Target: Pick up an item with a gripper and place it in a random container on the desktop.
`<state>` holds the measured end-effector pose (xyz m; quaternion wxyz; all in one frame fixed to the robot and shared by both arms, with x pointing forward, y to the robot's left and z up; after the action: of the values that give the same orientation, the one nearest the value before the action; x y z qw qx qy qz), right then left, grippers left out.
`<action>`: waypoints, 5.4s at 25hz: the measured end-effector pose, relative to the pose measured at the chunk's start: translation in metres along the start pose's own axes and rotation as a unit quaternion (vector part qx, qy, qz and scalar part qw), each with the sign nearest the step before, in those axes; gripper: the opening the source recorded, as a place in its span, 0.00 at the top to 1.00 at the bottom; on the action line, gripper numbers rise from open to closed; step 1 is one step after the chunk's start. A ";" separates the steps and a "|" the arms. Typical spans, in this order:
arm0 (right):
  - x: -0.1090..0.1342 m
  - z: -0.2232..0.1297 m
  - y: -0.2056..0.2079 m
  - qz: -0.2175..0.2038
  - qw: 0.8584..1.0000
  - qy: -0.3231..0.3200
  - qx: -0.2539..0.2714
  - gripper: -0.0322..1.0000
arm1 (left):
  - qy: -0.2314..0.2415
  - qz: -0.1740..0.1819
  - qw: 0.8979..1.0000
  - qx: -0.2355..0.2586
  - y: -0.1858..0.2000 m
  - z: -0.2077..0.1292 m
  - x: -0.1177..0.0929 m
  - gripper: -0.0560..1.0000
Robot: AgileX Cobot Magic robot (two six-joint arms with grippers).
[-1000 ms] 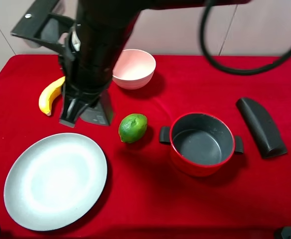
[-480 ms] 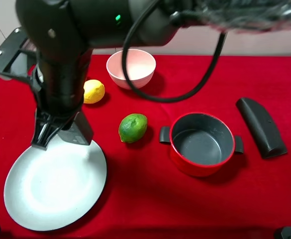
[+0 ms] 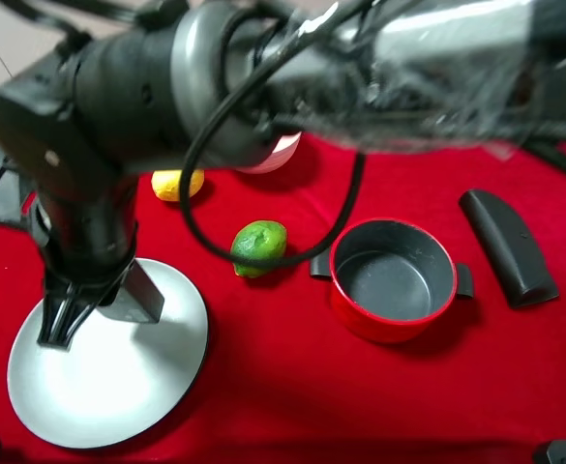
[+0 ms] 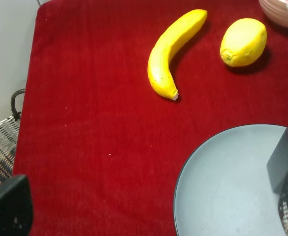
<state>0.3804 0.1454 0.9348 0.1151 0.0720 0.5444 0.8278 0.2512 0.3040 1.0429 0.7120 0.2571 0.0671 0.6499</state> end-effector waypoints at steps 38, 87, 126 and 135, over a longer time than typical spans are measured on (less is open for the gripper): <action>0.013 -0.001 -0.036 0.013 1.000 -0.001 -0.013 0.66 | 0.000 0.000 1.000 0.000 0.000 0.000 0.000 0.01; 0.014 -0.002 -0.001 0.019 1.000 -0.002 0.015 0.30 | 0.000 0.000 1.000 0.000 0.000 0.000 0.000 0.01; 0.002 -0.124 0.162 -0.004 0.989 -0.024 0.148 0.30 | 0.000 0.000 1.000 0.000 0.000 0.000 0.000 0.01; 0.005 -0.187 0.190 -0.007 0.989 -0.049 0.142 0.30 | 0.000 0.000 1.000 0.000 0.000 0.000 0.000 0.01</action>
<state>0.3080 -0.0914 1.0352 0.1360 0.1238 0.6510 0.7365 0.2512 0.3040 1.0429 0.7120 0.2571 0.0671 0.6499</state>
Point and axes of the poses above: a point on each arm's last joint axis where the gripper is mounted, y pointing back along that axis away from the gripper, x along the wrist's bending axis when the last joint is at zero, z = x × y, the point moved 2 cm from there along -y, pointing out along that axis toward the gripper, and after that the axes turned 11 degrees about -y, right-handed, at the moved point
